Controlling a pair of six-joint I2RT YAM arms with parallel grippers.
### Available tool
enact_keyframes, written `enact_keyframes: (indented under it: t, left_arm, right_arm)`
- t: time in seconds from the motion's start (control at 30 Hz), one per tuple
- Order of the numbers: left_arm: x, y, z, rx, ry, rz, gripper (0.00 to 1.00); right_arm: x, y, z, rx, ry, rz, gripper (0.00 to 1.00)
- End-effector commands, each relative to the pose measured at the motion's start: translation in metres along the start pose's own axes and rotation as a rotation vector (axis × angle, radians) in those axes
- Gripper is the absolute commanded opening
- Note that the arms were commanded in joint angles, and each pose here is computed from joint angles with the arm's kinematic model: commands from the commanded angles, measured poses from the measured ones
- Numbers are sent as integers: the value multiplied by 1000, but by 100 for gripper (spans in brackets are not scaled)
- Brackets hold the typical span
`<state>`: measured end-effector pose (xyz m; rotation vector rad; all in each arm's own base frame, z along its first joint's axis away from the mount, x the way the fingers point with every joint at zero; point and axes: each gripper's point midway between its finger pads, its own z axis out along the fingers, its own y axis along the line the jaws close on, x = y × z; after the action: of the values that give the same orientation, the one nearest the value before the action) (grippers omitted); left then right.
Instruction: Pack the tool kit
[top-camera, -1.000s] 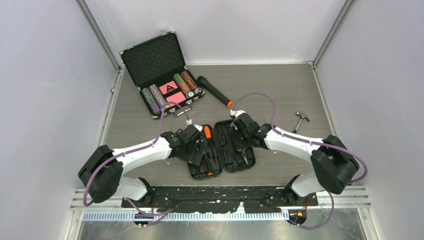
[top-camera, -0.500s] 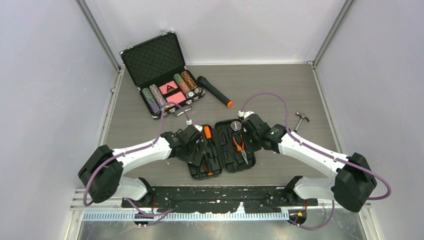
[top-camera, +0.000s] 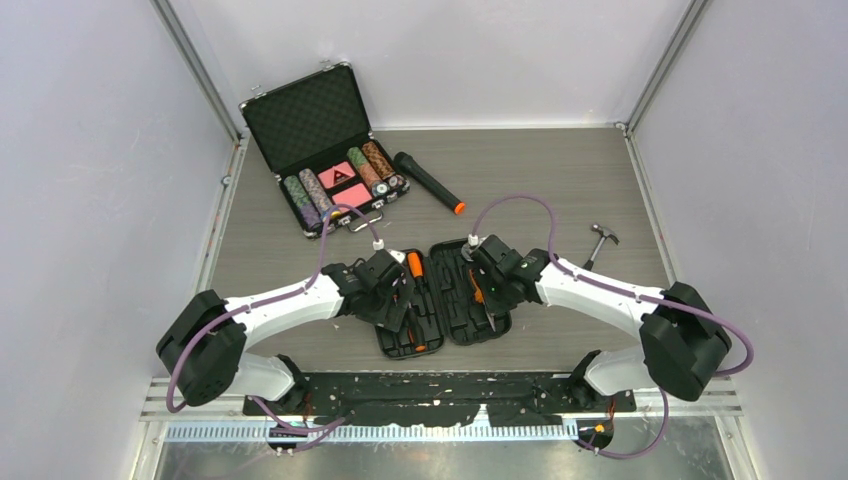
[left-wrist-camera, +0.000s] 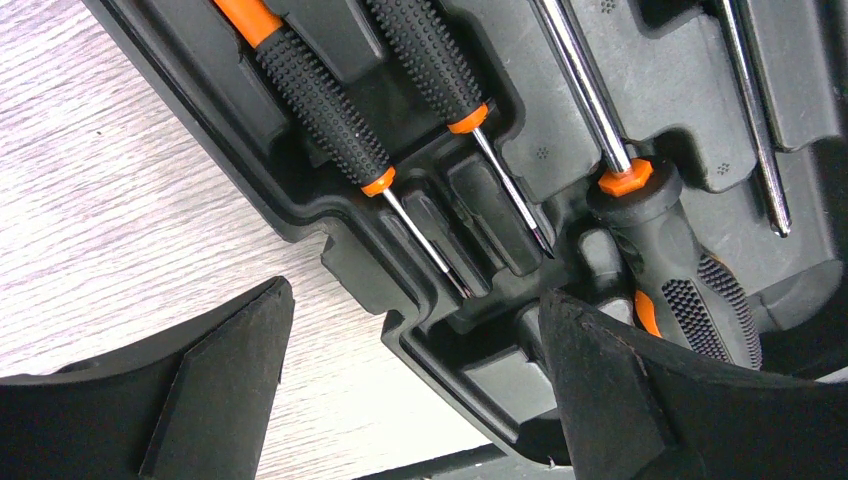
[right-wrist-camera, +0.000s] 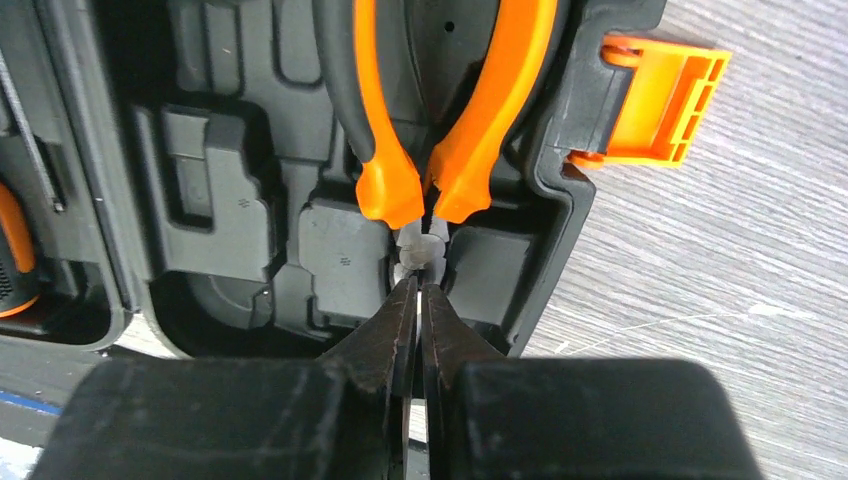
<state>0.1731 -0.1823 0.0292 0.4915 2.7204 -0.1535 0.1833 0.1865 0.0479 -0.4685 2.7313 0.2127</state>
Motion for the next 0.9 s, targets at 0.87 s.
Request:
enact_keyframes:
  t: [0.87]
  left_arm:
    - [-5, -1, -7, 26, -39, -24, 92]
  right_arm:
    - [-90, 19, -37, -148, -234, -126, 41]
